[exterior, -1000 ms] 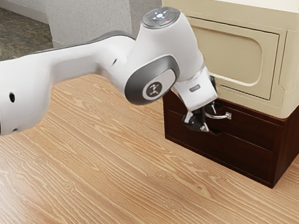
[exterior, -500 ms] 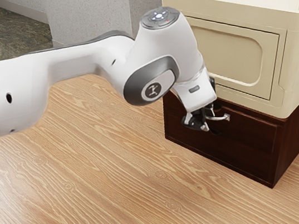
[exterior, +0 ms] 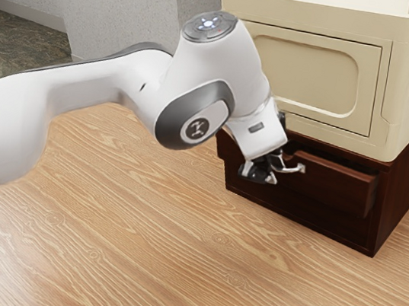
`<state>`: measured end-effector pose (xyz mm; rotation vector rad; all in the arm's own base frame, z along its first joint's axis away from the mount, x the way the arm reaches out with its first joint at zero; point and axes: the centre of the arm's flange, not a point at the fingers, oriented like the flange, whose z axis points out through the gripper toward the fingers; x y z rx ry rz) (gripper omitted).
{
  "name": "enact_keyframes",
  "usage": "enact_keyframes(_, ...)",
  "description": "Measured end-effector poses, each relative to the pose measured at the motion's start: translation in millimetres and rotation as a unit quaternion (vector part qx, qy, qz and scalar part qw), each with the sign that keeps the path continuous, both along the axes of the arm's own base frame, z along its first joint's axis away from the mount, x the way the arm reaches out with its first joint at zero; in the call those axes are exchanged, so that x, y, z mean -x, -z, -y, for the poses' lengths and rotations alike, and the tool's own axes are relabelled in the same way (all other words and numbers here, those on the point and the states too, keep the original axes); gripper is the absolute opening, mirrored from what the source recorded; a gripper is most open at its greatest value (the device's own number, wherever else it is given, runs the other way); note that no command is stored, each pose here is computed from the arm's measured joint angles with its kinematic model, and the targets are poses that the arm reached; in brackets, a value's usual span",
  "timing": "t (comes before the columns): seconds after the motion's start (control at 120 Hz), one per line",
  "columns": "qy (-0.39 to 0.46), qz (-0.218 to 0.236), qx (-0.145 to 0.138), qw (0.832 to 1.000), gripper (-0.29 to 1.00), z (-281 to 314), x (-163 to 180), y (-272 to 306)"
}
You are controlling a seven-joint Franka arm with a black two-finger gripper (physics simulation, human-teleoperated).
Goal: Pull the drawer handle with one arm to open the drawer
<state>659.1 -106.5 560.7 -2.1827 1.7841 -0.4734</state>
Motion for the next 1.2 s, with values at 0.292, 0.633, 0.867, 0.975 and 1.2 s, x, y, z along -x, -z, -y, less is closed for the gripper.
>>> enact_keyframes(0.292,0.001,0.004,-0.002,1.0,0.14,5.2,23.5,0.1)
enact_keyframes(0.633,-0.001,0.01,-0.005,1.0,0.13,8.7,38.6,2.4)
enact_keyframes(0.867,-0.003,0.015,-0.01,1.0,0.1,10.4,52.3,-0.9)
enact_keyframes(0.975,-0.004,0.016,-0.013,1.0,0.09,10.9,59.5,-0.4)
enact_keyframes(1.2,-0.006,0.019,-0.019,1.0,0.09,11.2,74.7,-1.9)
